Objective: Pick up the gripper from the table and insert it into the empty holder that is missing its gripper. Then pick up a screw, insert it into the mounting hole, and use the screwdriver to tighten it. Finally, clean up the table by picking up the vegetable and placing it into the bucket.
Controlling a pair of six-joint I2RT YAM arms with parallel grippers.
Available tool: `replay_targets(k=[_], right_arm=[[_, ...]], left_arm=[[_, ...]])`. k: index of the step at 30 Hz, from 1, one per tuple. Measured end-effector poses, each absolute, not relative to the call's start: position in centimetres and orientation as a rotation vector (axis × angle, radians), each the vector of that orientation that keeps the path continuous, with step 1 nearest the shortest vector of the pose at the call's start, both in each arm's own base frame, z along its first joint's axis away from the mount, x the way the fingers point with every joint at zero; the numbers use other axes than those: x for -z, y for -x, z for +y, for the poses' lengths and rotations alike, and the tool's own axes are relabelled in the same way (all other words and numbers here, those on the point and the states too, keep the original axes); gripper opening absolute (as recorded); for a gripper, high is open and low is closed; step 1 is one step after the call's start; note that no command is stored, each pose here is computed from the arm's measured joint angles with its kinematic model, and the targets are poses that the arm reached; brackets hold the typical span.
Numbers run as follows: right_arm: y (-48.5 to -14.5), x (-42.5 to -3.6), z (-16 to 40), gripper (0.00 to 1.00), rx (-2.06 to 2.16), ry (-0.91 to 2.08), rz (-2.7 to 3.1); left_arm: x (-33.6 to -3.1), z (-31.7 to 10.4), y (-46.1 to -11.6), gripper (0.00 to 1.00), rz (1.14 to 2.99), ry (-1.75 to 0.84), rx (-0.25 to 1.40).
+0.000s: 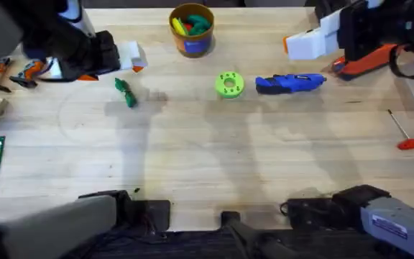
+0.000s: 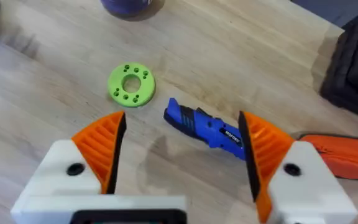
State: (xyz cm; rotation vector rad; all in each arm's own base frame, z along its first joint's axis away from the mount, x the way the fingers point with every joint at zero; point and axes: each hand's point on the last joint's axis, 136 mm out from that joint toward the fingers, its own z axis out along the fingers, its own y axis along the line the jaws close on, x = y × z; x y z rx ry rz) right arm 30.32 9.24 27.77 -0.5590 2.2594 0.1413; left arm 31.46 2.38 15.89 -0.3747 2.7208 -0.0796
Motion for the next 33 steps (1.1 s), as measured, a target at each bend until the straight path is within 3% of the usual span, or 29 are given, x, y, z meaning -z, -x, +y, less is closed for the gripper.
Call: replay_targets(k=[7,15,17,22,23,33], right_arm=[[-30.3,-27.8,9.2,0.977,-0.141,0.559,2.260],[-30.3,-27.7,9.2,0.978,-0.141,0.559,2.261],[-30.3,-27.7,9.2,0.978,-0.141,0.559,2.261],[-30.3,-27.7,9.2,0.978,-0.141,0.559,2.261],[-30.3,-27.8,9.2,0.978,-0.141,0.559,2.260],[-30.6,-27.1,9.3,0.978,-0.142,0.563,2.282]], left_arm=[[-8.9,4.8,-33.6,0.985,2.834,0.677,0.069],[-3.2,5.5,-34.5,0.985,2.915,0.778,0.052],[-3.2,5.7,-34.7,0.870,2.912,0.787,0.038],[-3.1,5.8,-34.8,0.095,2.904,0.801,0.038],[-3.3,5.9,-35.0,0.030,2.898,0.797,0.039],[-4.2,4.8,-35.2,0.010,2.918,0.787,0.122]])
